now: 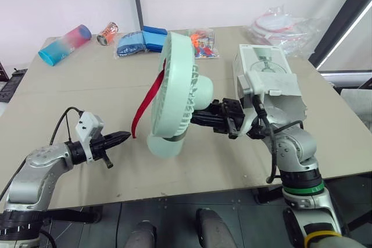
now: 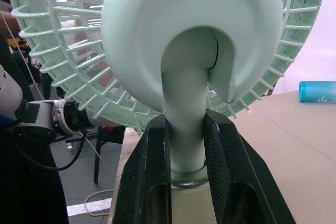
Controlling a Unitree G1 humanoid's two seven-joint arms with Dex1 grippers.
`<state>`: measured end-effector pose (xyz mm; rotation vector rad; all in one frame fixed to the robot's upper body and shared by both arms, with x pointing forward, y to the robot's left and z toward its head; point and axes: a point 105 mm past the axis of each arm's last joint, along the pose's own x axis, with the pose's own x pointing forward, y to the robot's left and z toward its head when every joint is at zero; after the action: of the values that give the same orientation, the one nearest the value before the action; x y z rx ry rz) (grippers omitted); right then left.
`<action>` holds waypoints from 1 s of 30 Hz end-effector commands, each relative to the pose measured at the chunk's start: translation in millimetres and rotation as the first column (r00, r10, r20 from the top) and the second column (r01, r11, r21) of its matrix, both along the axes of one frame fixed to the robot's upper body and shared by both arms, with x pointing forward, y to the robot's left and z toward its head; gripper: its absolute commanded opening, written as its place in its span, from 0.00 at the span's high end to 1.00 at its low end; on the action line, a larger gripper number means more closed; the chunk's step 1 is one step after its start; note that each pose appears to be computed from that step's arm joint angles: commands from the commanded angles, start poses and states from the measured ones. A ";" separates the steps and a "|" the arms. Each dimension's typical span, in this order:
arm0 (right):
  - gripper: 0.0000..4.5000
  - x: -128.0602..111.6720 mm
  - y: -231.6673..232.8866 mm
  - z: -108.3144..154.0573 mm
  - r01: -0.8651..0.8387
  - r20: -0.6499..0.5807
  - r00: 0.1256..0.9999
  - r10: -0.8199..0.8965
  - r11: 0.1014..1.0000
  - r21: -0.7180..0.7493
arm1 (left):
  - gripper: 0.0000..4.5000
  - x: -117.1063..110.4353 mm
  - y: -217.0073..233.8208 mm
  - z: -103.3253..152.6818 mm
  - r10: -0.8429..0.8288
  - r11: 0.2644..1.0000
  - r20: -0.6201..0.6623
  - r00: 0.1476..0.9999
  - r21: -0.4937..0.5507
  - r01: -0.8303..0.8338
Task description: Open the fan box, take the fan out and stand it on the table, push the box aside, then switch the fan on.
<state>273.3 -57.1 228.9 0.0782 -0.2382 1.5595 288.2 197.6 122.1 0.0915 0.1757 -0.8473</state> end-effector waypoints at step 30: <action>0.93 116.5 53.6 25.6 0.361 0.166 0.921 -0.353 0.932 -0.019 | 0.00 -53.4 5.5 32.2 0.056 0.995 0.081 0.995 -0.089 -0.049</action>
<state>389.8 -5.5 228.6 -0.1089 -0.2161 1.2213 235.3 204.7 144.5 0.0054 0.1134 -0.7968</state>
